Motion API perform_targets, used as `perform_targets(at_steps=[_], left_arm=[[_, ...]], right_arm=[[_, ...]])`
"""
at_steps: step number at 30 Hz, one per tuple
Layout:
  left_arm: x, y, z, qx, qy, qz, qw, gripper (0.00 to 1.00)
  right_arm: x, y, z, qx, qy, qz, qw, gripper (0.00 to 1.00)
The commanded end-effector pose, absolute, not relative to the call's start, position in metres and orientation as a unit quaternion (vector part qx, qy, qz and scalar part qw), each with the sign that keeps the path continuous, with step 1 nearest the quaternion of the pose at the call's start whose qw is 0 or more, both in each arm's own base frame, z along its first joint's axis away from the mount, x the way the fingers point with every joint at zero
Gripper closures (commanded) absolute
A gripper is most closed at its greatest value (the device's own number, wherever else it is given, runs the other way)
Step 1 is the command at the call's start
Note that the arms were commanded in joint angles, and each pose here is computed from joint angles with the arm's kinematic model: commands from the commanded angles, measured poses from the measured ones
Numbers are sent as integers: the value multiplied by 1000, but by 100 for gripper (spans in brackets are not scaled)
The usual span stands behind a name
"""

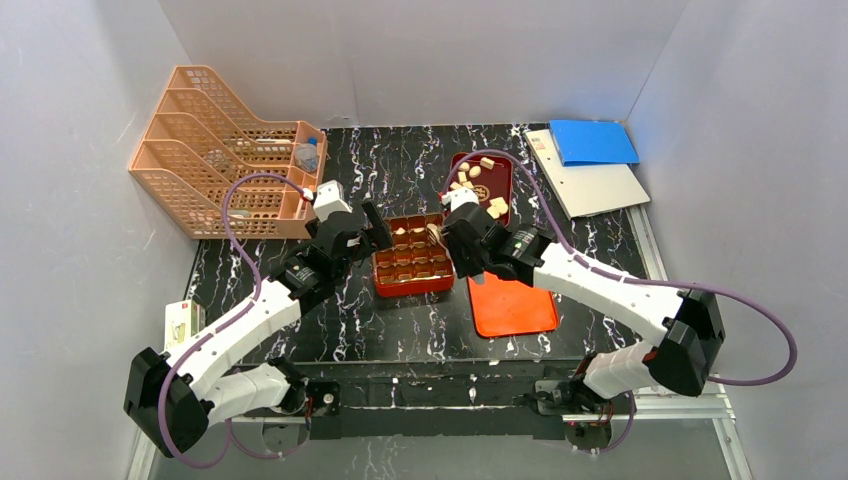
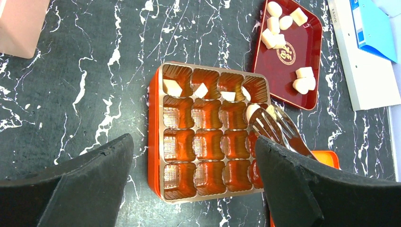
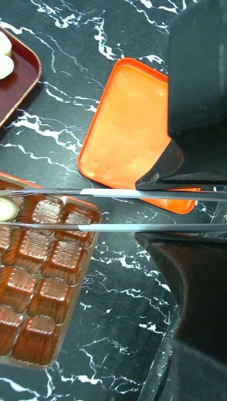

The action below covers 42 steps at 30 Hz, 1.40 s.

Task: Pack the chocolate
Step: Place the fake chocolate in the packing box.

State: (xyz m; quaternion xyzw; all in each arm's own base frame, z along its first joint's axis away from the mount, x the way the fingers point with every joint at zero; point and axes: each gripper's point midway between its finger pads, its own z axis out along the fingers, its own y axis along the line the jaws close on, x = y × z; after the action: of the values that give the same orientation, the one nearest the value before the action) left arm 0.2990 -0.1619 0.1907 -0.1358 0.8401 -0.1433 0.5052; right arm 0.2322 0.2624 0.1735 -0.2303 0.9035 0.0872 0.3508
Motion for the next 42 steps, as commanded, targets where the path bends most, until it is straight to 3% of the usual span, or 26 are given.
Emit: perform_targets(at_steps=[1,16,19,26,42], left_arm=[[301,-159,199,-141,838,-138,509,3],[301,-160,196,-140,839,-139,507,3],[302,-161,196,-139,839,-140,506,3],[302,-162,196,-139,840,-141,505,3],[302,-162,194,-137,843,-138,502,3]], right_arm=[[230,257,189,-200,898,93,380,99],[227,253,184,-200,900,83,377,98],[228,253,187,-199,899,85,381,85],[229,254,192,-198,897,89,386,71],[230,259,198,-199,893,101,391,63]])
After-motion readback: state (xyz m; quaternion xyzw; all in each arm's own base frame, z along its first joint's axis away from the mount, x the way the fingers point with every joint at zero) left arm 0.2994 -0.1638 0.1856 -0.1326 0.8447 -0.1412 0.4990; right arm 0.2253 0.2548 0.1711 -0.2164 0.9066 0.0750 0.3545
